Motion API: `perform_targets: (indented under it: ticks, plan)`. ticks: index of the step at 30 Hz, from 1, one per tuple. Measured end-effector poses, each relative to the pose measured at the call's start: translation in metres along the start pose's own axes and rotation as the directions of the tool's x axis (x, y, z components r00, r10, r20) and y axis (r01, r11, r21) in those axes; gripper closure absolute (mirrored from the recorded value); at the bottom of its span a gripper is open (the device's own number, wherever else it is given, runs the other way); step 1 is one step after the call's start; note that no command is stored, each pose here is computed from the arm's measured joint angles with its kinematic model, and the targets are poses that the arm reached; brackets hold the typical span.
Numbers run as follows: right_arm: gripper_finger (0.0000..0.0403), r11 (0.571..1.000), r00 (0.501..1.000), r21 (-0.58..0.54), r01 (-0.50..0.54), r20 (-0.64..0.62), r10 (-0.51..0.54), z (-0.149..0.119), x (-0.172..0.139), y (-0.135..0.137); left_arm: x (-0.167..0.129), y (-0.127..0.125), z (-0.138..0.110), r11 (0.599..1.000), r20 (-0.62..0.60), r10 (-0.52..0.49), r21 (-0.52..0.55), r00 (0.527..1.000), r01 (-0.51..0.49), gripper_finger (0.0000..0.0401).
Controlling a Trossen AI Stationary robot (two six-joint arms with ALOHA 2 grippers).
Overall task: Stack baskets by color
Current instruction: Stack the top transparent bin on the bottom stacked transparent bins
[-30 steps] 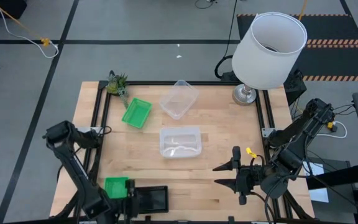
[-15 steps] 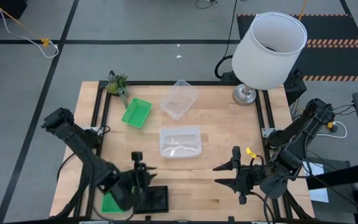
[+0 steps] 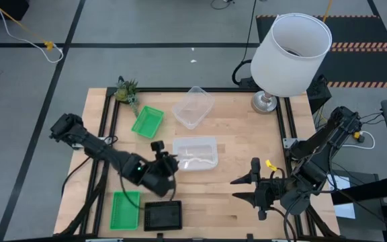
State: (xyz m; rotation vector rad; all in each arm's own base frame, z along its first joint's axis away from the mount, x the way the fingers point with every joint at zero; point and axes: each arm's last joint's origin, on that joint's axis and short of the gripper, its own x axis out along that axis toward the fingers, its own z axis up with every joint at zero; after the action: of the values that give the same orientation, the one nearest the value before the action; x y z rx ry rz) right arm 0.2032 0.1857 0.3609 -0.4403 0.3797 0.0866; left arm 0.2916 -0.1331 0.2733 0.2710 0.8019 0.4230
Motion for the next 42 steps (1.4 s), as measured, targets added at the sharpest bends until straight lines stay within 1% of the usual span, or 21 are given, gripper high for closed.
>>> perform_targets:
  ticks: [5,7,9,12,15,18,21,22,24,28,31,33,36,38,40,41,42]
  plan:
    - [0.0232,1.000,1.000,-0.017,0.006,-0.028,-0.007,-0.003,0.002,-0.002,0.018,0.020,0.004,0.998,-0.048,0.059,0.024,0.997,-0.058,0.0290]
    - [0.0232,1.000,0.999,-0.026,0.013,-0.046,-0.014,-0.005,0.003,-0.004,0.027,0.031,0.006,0.996,-0.072,0.073,0.053,0.995,-0.069,0.0290]
    - [0.0232,0.999,0.998,-0.035,0.018,-0.062,-0.020,-0.007,0.005,-0.006,0.034,0.045,0.009,0.996,-0.109,0.039,0.085,0.993,-0.030,0.0290]
    - [0.0232,0.998,0.996,-0.052,0.029,-0.087,-0.034,-0.012,0.009,-0.007,0.049,0.072,0.013,0.996,-0.154,-0.021,0.080,0.988,0.034,0.0290]
    - [0.0232,0.991,0.991,-0.126,0.032,-0.122,-0.048,-0.023,0.016,-0.007,0.066,0.105,0.015,0.996,-0.187,-0.039,0.067,0.982,0.053,0.0290]
    - [0.0232,0.977,0.984,-0.210,0.033,-0.165,-0.069,-0.039,0.023,-0.009,0.085,0.138,0.015,0.997,-0.195,-0.069,0.008,0.978,0.072,0.0290]
    - [0.0232,0.966,0.972,-0.256,0.044,-0.213,-0.101,-0.056,0.030,-0.016,0.105,0.168,0.010,0.993,-0.204,-0.109,-0.072,0.973,0.097,0.0290]
    - [0.0232,0.963,0.968,-0.263,0.053,-0.224,-0.114,-0.061,0.032,-0.019,0.110,0.178,0.007,0.990,-0.215,-0.114,-0.101,0.970,0.094,0.0290]
    - [0.0232,0.962,0.958,-0.265,0.070,-0.252,-0.139,-0.073,0.033,-0.027,0.119,0.197,0.001,0.982,-0.242,-0.102,-0.182,0.965,0.059,0.0289]
    - [0.0232,0.964,0.943,-0.233,0.126,-0.274,-0.190,-0.094,0.031,-0.044,0.125,0.223,-0.010,0.946,-0.272,-0.113,-0.323,0.956,0.020,0.0272]
    - [0.0232,0.966,0.944,-0.183,0.183,-0.242,-0.225,-0.105,0.028,-0.055,0.128,0.238,-0.015,0.880,-0.277,-0.095,-0.472,0.956,-0.049,0.0250]
    - [0.0232,0.963,0.947,-0.154,0.220,-0.204,-0.249,-0.109,0.025,-0.061,0.130,0.245,-0.017,0.840,-0.269,-0.076,-0.536,0.960,-0.083,0.0234]
    - [0.0232,0.959,0.948,-0.101,0.263,-0.156,-0.277,-0.113,0.020,-0.069,0.141,0.245,-0.019,0.802,-0.239,-0.060,-0.589,0.969,-0.096,0.0211]
    - [0.0232,0.957,0.948,-0.077,0.280,-0.134,-0.288,-0.114,0.017,-0.072,0.147,0.244,-0.024,0.777,-0.246,-0.060,-0.620,0.967,-0.109,0.0198]
    - [0.0232,0.956,0.949,-0.064,0.286,-0.122,-0.292,-0.114,0.014,-0.073,0.155,0.246,-0.025,0.743,-0.224,-0.041,-0.658,0.974,-0.120,0.0186]
    - [0.0232,0.956,0.949,-0.059,0.287,-0.120,-0.293,-0.114,0.013,-0.074,0.159,0.246,-0.028,0.734,-0.240,-0.041,-0.666,0.970,-0.133,0.0182]
    - [0.0232,0.956,0.949,-0.054,0.290,-0.117,-0.294,-0.114,0.012,-0.075,0.162,0.245,-0.032,0.733,-0.266,-0.048,-0.664,0.963,-0.146,0.0178]
